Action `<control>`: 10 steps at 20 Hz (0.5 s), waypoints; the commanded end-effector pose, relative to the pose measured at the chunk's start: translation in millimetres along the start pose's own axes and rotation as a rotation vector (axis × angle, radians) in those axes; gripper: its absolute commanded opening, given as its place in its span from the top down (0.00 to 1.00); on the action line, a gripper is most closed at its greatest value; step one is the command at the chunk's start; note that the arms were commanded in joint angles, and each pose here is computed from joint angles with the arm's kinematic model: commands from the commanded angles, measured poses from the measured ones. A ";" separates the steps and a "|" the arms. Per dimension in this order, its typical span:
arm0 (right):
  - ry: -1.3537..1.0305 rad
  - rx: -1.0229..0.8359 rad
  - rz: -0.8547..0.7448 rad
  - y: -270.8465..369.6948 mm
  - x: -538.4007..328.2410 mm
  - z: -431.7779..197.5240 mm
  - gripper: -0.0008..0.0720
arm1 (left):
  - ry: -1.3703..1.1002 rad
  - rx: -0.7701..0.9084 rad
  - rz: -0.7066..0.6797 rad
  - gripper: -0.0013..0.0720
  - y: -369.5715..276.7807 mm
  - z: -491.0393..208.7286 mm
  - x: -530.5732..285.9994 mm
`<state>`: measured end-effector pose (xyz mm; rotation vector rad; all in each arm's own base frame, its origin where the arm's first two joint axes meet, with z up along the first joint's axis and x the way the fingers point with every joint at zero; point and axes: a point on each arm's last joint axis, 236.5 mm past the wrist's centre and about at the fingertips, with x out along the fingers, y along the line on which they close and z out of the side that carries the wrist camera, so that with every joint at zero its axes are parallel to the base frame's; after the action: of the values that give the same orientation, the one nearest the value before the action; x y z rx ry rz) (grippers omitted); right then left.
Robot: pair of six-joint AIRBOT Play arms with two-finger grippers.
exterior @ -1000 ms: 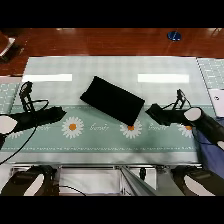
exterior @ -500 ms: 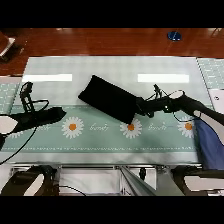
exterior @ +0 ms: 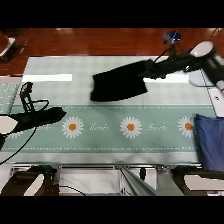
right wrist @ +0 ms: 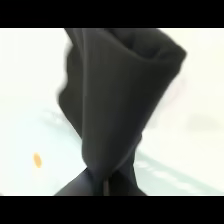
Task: Fold the shirts.
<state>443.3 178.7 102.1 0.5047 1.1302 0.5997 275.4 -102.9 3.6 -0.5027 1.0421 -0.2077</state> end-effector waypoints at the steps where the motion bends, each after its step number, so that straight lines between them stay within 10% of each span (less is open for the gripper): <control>1: -0.093 -0.004 -0.109 1.5 -89.9 28.3 0.96 | 0.001 0.000 0.000 0.96 0.0 -0.3 0.2; 10: -0.282 0.360 -0.367 -89.8 -290.9 -29.8 0.96 | 0.001 -0.008 -0.011 0.96 -2.7 -0.3 0.1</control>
<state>394.6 -26.6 225.2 0.5857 0.9860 0.1753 275.4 -104.6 4.5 -0.5133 1.0418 -0.2118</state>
